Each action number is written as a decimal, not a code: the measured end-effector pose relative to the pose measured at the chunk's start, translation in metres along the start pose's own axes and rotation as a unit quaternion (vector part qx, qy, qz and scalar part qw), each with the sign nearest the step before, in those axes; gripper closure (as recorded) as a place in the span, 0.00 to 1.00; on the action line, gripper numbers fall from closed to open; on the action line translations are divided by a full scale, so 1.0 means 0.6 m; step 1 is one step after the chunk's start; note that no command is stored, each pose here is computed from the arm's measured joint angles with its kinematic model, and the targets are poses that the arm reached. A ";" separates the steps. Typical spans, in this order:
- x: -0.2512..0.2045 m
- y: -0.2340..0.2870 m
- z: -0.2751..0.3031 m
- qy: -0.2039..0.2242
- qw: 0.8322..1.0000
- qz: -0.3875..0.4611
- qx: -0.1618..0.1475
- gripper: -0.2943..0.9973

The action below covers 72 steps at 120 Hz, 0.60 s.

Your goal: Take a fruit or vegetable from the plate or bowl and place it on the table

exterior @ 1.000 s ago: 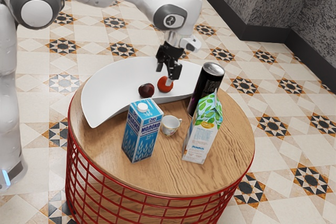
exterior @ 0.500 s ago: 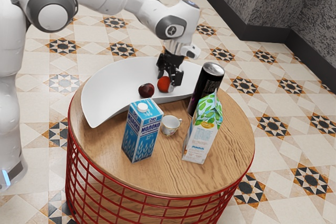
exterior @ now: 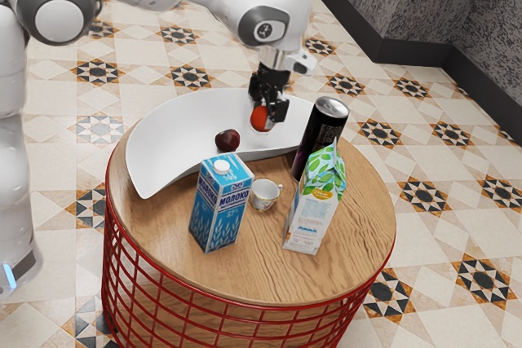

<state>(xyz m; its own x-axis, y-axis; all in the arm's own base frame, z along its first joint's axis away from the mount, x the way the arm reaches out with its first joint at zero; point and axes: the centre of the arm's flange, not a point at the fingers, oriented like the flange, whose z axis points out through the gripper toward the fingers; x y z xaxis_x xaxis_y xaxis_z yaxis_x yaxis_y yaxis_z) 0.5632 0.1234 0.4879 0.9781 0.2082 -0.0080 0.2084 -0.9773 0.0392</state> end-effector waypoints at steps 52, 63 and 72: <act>-0.114 0.283 -0.092 -0.018 0.993 0.114 0.034 0.52; -0.106 0.278 -0.070 -0.034 0.994 0.099 0.036 0.52; -0.110 0.284 -0.064 -0.039 0.994 0.092 0.038 0.52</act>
<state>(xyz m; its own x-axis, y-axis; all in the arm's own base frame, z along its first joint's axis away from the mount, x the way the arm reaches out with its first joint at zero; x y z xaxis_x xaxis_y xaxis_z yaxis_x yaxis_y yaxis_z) 0.5342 -0.0553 0.5337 0.9961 0.0241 -0.0848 0.0217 -0.9994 -0.0284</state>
